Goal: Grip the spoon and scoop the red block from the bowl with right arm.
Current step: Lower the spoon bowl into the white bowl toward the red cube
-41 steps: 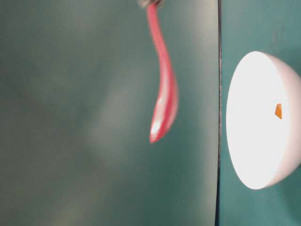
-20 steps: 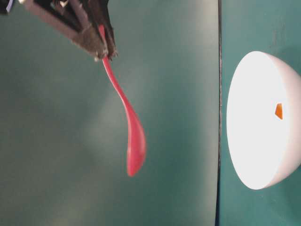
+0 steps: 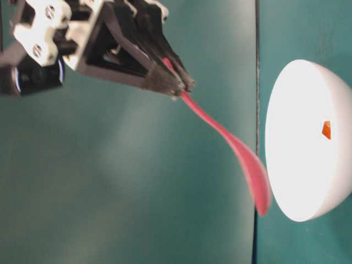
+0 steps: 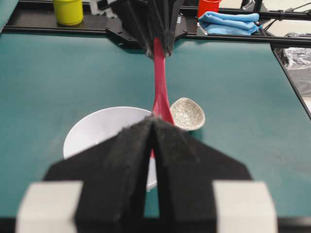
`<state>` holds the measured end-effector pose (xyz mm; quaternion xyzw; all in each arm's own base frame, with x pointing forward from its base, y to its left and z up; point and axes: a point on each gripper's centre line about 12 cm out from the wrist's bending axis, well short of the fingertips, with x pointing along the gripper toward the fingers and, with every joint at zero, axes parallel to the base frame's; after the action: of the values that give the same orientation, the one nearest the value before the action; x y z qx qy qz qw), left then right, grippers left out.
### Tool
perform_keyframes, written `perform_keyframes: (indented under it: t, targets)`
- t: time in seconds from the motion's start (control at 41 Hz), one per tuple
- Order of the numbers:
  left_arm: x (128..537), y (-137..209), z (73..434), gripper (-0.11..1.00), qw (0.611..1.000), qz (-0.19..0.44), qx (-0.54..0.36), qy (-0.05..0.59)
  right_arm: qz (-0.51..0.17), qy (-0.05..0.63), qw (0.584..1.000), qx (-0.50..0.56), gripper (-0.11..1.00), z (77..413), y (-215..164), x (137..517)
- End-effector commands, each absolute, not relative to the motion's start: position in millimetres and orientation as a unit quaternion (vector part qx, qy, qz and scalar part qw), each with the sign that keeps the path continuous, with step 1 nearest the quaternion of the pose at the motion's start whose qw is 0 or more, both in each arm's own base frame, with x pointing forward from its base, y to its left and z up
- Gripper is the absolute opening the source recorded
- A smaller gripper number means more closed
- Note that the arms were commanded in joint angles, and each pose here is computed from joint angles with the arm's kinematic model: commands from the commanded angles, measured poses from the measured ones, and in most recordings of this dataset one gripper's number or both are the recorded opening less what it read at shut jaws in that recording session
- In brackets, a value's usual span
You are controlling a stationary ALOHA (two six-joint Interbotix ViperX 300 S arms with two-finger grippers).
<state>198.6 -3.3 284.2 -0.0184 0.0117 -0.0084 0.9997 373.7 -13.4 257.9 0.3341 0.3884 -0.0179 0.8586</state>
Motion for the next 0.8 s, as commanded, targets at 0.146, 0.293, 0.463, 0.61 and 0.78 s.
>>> perform_keyframes:
  t: [0.146, 0.293, 0.463, 0.61, 0.78]
  targets:
    - [201, -7, 295, 0.00, 1.000, -0.019, -0.017, -0.001, -0.046, 0.458, 0.833, 0.306, 0.27, 260, -21, 384]
    - [201, -8, 294, 0.00, 1.000, -0.020, -0.017, -0.001, -0.090, 0.501, 0.810, 0.290, 0.27, 253, -29, 380]
    - [201, -8, 294, 0.00, 1.000, -0.020, -0.015, -0.002, -0.105, 0.519, 0.800, 0.281, 0.27, 251, -32, 377]
    - [202, -8, 294, 0.00, 1.000, -0.020, -0.015, -0.001, -0.105, 0.535, 0.789, 0.281, 0.27, 249, -29, 373]
    - [201, -8, 294, 0.00, 1.000, -0.020, -0.015, -0.002, -0.107, 0.544, 0.785, 0.275, 0.27, 247, -29, 371]
